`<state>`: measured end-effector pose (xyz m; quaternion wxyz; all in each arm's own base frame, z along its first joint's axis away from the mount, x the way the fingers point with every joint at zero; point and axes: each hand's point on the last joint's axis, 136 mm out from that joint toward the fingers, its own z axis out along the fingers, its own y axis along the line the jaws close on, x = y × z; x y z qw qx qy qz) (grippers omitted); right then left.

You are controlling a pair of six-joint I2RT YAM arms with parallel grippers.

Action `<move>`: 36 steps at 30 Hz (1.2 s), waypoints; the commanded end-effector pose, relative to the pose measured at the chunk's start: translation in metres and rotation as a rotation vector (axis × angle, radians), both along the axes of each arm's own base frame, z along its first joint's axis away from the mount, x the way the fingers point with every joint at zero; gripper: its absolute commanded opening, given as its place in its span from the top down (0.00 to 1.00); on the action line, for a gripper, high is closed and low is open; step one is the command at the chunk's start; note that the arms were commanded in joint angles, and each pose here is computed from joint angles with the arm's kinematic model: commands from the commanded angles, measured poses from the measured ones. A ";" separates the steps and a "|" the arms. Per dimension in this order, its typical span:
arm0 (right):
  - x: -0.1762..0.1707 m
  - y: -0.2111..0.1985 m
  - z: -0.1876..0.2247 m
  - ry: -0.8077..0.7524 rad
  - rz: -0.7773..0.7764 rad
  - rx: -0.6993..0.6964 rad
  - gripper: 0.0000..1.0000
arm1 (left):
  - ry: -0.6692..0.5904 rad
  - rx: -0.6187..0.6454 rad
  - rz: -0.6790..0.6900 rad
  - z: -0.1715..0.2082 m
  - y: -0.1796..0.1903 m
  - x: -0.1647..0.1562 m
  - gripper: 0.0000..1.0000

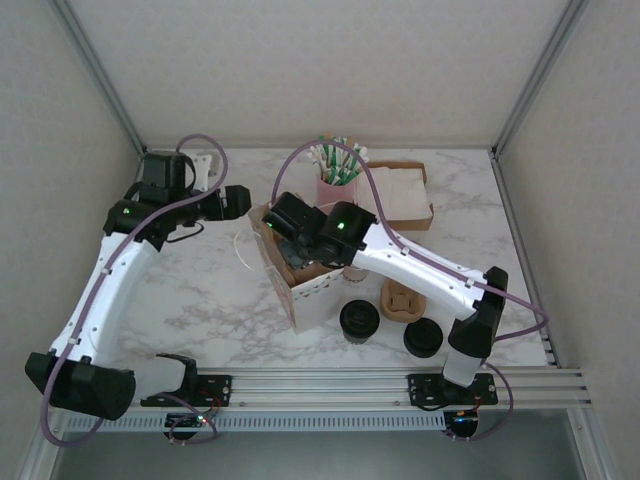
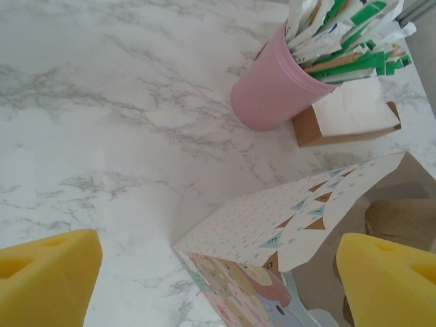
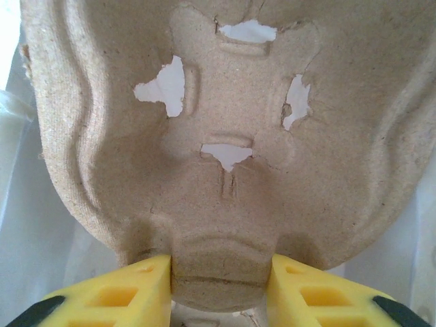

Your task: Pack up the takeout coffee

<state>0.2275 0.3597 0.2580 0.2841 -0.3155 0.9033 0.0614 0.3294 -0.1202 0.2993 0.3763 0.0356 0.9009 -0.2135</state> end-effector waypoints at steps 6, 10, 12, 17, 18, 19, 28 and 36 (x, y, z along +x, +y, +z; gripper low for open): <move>-0.005 0.004 -0.020 0.062 -0.002 -0.096 0.63 | -0.039 0.006 0.025 0.007 0.004 -0.001 0.10; -0.005 0.004 -0.026 0.079 -0.003 -0.120 0.63 | -0.032 0.010 0.024 0.004 0.005 -0.001 0.10; -0.006 0.004 -0.029 0.093 -0.005 -0.130 0.63 | -0.028 0.010 0.021 0.003 0.004 -0.001 0.10; -0.007 0.003 -0.037 0.122 -0.011 -0.152 0.63 | -0.021 0.013 0.027 0.000 0.005 -0.001 0.10; -0.007 0.003 -0.038 0.127 -0.009 -0.153 0.63 | -0.019 0.014 0.028 -0.001 0.005 -0.001 0.10; -0.007 0.003 -0.038 0.131 -0.011 -0.152 0.63 | -0.020 0.014 0.031 -0.001 0.005 -0.001 0.10; -0.004 0.004 -0.053 0.178 -0.013 -0.175 0.63 | -0.017 0.028 0.048 -0.005 0.009 -0.002 0.10; -0.002 0.004 -0.070 0.213 -0.013 -0.216 0.63 | -0.018 0.041 0.063 -0.008 0.012 -0.001 0.10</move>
